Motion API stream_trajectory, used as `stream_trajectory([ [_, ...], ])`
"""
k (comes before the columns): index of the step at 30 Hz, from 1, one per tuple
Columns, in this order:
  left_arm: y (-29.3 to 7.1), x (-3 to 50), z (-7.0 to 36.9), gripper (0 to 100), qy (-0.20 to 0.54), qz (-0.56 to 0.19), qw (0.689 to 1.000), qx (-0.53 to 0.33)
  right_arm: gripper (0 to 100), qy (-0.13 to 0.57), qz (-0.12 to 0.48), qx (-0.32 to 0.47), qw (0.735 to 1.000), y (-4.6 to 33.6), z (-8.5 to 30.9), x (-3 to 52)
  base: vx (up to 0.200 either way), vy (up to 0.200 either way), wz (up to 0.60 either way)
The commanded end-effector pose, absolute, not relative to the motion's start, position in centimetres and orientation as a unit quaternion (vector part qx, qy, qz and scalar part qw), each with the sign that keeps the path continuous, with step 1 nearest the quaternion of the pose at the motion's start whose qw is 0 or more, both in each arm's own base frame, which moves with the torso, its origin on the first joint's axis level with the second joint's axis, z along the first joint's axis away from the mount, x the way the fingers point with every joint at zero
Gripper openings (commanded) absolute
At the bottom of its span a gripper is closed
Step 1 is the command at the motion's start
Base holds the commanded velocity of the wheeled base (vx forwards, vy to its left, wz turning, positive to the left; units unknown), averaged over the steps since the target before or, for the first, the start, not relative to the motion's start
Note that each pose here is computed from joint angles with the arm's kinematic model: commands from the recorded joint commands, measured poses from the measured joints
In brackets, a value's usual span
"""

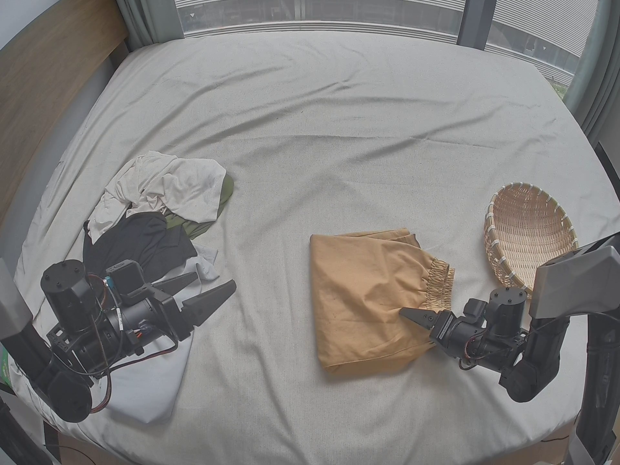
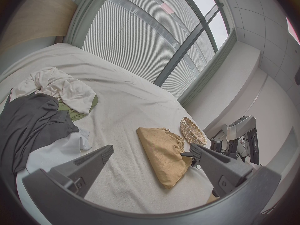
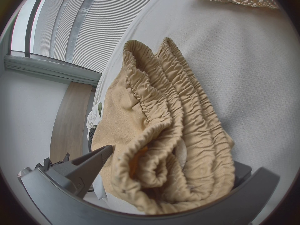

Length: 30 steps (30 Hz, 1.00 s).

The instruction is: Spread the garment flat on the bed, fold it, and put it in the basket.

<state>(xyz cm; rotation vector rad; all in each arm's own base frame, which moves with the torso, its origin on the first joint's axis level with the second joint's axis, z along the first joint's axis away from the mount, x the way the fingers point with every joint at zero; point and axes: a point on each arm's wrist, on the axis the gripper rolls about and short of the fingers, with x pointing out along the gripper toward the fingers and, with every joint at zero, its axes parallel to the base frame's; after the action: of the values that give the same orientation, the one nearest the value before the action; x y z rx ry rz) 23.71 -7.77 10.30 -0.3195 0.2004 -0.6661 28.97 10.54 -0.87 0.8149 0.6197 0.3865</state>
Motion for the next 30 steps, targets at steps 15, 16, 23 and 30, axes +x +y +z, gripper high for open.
stream_trajectory([
  [15,-7.8,23.9,9.3,100,0.111,-0.321,0.928,-0.156,0,0.291,0.179,0.385,0.857,10.4,-1.0,29.2,0.000,0.000,0.00],
  [16,-7.8,23.9,9.3,100,0.112,-0.321,0.927,-0.156,0,0.290,0.179,0.385,0.857,10.4,-1.0,29.3,0.000,0.000,0.00],
  [23,-7.9,23.8,9.2,100,0.113,-0.322,0.927,-0.156,0,0.271,0.201,0.384,0.859,10.8,1.1,28.5,0.000,0.000,0.00],
  [30,-7.9,24.0,8.9,100,0.119,-0.321,0.926,-0.156,0,0.261,0.287,0.352,0.851,12.7,4.9,24.8,0.000,0.000,0.00],
])
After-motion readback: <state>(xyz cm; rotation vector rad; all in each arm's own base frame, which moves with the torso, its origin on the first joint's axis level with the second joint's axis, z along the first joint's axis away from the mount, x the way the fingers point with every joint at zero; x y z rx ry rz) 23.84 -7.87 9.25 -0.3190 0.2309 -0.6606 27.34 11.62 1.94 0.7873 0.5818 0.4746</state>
